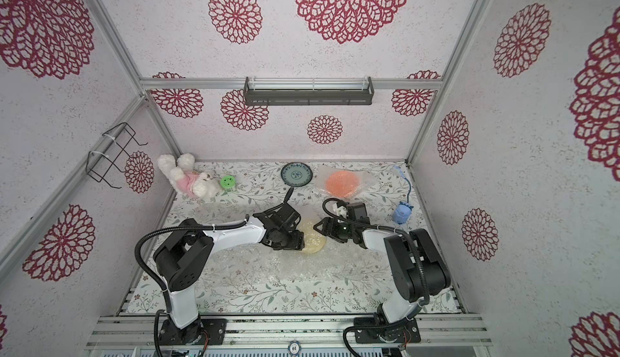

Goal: Unpack dinner plates from bubble wrap
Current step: Unwrap the bubble wrap.

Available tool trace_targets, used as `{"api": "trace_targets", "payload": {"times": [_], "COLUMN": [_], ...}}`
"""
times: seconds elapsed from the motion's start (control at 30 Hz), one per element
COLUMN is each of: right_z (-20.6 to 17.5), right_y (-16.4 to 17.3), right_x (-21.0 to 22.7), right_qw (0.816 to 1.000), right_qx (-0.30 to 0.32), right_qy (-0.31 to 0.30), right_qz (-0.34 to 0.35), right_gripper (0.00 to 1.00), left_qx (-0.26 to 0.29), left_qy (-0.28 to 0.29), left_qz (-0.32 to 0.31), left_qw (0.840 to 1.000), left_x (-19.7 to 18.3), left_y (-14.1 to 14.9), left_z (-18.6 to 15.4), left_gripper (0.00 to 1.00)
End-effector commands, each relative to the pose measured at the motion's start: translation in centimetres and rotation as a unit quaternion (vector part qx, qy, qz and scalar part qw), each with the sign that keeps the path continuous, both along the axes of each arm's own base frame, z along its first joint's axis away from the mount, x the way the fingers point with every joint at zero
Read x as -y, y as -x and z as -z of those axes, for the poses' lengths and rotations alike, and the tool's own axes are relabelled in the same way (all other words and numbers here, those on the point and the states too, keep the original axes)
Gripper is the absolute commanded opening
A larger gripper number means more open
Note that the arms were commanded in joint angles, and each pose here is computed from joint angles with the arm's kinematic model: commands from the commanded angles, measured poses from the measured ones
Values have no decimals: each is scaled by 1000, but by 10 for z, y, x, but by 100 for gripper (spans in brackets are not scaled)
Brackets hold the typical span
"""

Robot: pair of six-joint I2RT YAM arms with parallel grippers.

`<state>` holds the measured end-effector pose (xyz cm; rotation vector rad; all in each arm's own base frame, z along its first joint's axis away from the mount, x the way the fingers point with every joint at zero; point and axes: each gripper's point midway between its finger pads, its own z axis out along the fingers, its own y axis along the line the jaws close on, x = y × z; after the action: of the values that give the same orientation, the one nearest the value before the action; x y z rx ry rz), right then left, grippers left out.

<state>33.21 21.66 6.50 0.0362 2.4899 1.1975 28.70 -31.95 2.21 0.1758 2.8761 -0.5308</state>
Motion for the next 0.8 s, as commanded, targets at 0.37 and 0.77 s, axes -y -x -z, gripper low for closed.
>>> {"api": "trace_targets", "payload": {"times": [0.37,0.77], "right_z": [-102,-179], "right_y": [-3,24], "right_x": [-61,-199], "right_qw": [993,978], "right_qx": [87,102], "right_qy": [-42,-110], "right_qz": [-67,-143], "right_gripper": [0,0], "left_qx": [53,185], "left_qy": [148,98], "left_qz": [-27,-218], "left_qw": [987,953], "left_x": [-26,-184], "left_y": [18,38], "left_z": [-92,-192], "left_gripper": [90,97]}}
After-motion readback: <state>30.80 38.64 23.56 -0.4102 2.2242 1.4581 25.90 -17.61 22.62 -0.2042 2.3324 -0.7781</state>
